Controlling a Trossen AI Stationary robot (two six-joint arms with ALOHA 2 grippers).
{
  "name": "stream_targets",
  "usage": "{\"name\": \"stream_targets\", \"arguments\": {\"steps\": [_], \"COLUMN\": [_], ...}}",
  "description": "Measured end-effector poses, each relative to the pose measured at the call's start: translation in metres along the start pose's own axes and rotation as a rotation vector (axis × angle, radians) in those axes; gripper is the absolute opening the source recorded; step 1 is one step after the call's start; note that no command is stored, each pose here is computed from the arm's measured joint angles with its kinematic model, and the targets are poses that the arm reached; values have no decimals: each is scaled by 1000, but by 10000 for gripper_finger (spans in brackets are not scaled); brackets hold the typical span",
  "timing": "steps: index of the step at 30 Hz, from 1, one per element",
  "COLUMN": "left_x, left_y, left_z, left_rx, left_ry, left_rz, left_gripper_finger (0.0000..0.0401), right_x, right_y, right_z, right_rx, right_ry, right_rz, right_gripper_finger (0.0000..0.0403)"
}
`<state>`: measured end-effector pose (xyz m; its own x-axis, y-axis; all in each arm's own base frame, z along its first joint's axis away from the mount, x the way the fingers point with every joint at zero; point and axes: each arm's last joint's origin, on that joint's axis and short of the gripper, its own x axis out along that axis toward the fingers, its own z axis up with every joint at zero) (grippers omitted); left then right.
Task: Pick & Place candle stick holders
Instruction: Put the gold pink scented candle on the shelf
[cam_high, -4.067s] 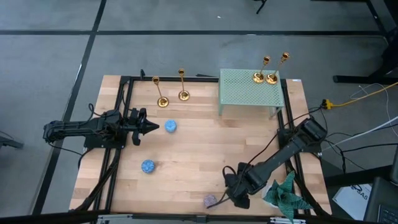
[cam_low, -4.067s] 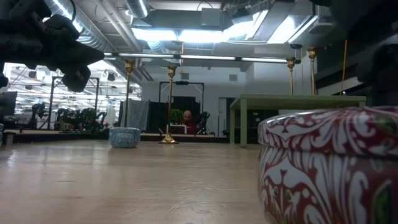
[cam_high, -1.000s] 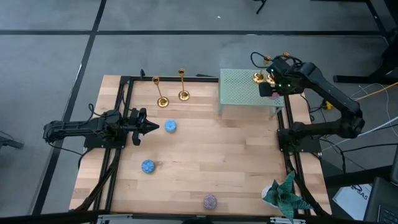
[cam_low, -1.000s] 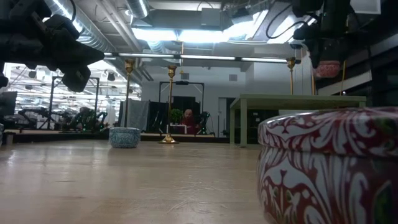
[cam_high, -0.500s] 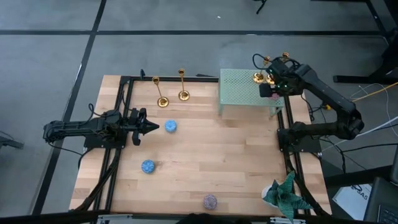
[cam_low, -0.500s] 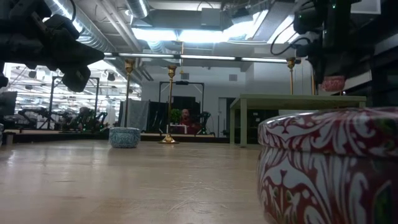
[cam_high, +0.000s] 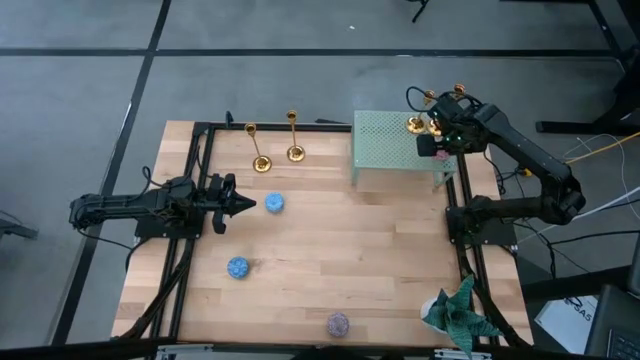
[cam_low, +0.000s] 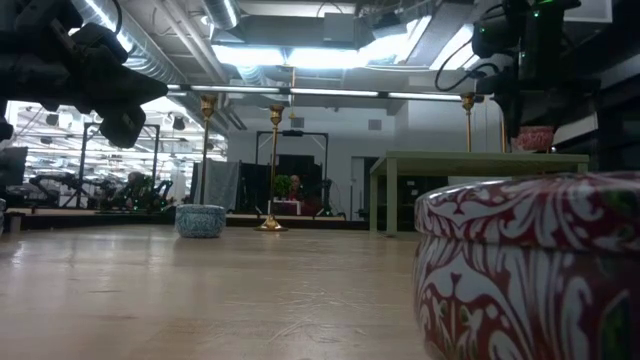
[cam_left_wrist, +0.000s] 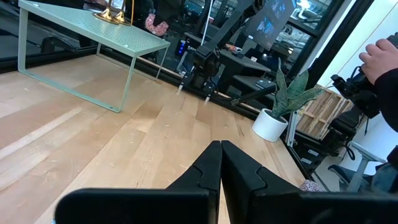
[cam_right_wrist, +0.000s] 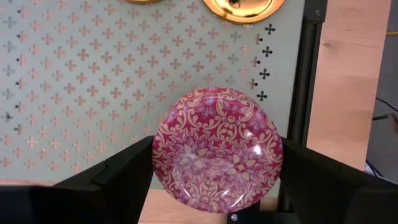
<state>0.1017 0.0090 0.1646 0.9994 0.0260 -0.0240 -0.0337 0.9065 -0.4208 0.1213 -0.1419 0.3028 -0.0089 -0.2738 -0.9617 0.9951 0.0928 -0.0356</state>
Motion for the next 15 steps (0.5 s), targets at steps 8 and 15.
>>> {"name": "stream_targets", "arguments": {"steps": [8, 15], "left_x": [0, 0], "left_y": [0, 0], "left_z": [0, 0], "left_rx": [0, 0], "left_ry": [0, 1], "left_rz": [1, 0], "left_gripper_finger": [6, 6], "right_x": [0, 0], "right_y": [0, 1], "right_z": [0, 0], "right_rx": [-26, -24], "right_ry": [3, 6], "right_rz": [5, 29], "right_gripper_finger": [320, 331]}}
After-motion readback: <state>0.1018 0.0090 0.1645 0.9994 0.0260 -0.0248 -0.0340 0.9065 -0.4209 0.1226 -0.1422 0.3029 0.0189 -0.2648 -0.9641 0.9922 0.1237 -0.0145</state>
